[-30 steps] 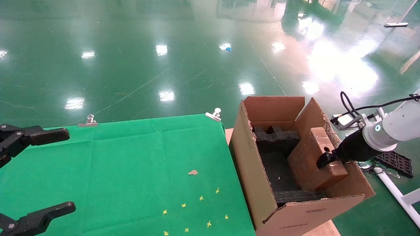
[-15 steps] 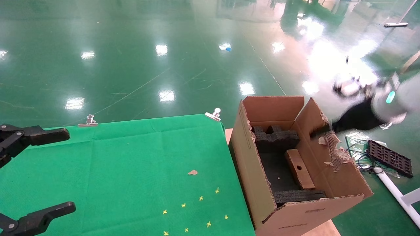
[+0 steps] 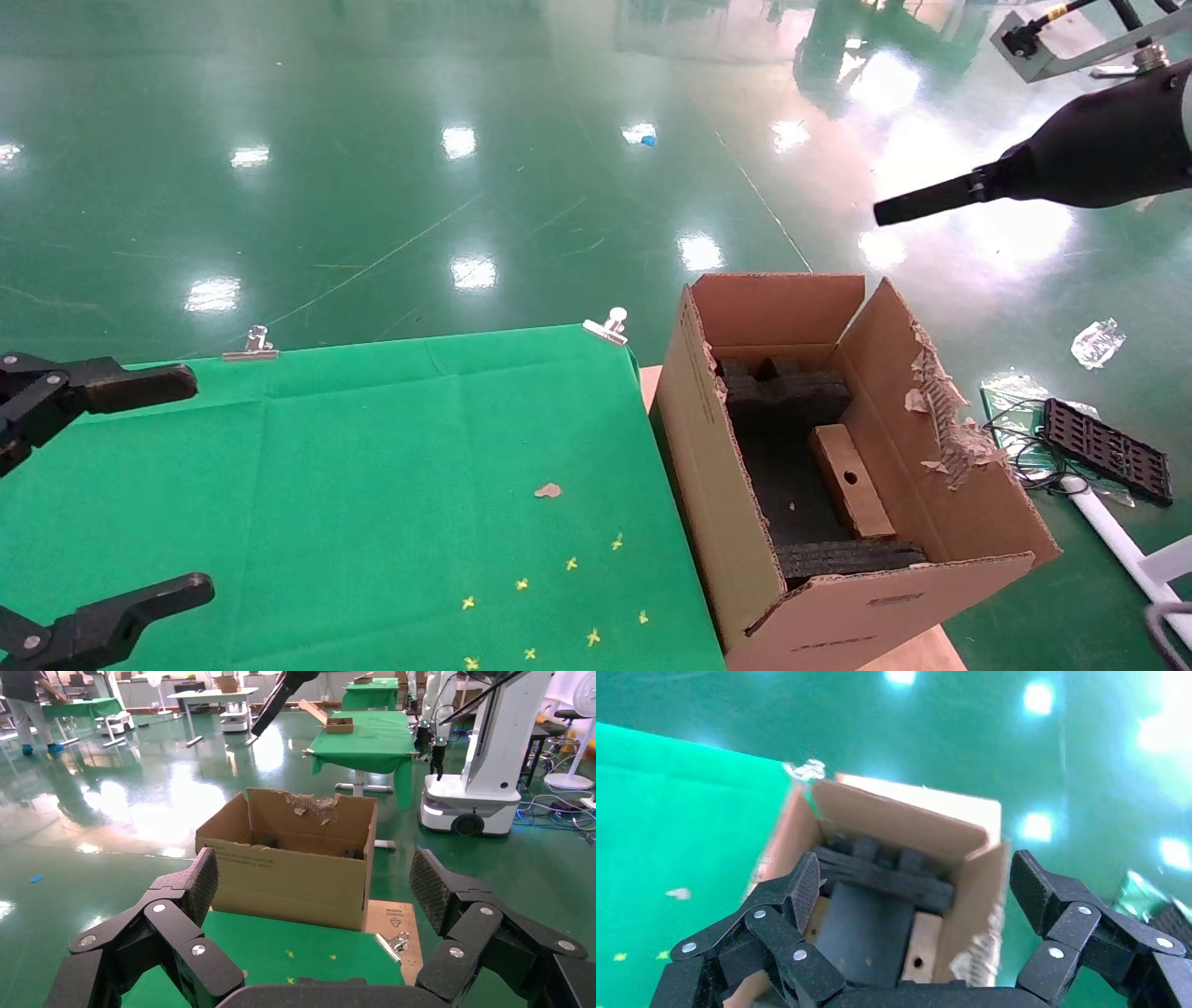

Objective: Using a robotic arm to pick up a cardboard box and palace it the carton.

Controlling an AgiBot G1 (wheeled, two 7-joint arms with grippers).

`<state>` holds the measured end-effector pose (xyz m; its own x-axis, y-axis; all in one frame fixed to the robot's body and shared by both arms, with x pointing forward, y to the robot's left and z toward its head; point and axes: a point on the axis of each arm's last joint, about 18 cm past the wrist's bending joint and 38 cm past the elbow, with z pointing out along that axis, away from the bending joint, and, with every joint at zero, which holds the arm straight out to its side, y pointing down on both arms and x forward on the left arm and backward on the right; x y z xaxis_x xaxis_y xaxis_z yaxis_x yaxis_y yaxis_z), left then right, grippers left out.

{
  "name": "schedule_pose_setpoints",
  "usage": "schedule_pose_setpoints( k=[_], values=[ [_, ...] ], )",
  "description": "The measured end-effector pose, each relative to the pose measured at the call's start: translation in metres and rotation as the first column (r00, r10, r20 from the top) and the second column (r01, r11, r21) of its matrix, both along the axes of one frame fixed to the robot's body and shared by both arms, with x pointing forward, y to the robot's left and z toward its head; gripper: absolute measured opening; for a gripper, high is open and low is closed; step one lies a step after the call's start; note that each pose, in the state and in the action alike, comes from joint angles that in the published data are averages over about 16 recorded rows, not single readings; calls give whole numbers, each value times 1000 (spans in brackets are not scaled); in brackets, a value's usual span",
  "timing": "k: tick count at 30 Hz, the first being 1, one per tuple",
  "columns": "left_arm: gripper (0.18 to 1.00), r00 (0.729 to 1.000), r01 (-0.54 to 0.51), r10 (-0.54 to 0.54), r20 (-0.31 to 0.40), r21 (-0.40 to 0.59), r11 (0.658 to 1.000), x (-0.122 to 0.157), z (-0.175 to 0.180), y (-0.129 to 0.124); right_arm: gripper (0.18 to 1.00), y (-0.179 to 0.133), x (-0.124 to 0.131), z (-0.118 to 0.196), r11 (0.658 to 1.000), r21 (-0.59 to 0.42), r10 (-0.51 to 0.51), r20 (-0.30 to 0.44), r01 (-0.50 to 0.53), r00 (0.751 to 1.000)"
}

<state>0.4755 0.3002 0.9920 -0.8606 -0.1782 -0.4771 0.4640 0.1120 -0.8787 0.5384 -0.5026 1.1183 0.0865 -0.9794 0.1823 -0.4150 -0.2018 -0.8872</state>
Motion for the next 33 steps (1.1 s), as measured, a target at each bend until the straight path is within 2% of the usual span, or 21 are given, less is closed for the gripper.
schedule_pose_setpoints(
  k=[9, 13, 16, 20, 24, 33],
  values=[
    [1001, 1000, 0, 0, 0, 0, 1000, 0, 0, 0, 998, 38, 0, -5, 987, -33, 158, 30, -157, 987],
    [1001, 1000, 0, 0, 0, 0, 1000, 0, 0, 0, 1000, 60, 6, -14, 965, -46, 260, 15, -259, 966],
    [1001, 1000, 0, 0, 0, 0, 1000, 0, 0, 0, 1000, 77, 10, -24, 938, -53, 342, 3, -342, 940],
    [1001, 1000, 0, 0, 0, 0, 1000, 0, 0, 0, 1000, 99, 13, -36, 892, -59, 449, -7, -448, 894],
    [1001, 1000, 0, 0, 0, 0, 1000, 0, 0, 0, 1000, 120, 14, -47, 834, -62, 549, -8, -548, 836],
    [1001, 1000, 0, 0, 0, 0, 1000, 0, 0, 0, 1000, 160, 8, -71, 675, -69, 738, 25, -735, 675]
  ],
)
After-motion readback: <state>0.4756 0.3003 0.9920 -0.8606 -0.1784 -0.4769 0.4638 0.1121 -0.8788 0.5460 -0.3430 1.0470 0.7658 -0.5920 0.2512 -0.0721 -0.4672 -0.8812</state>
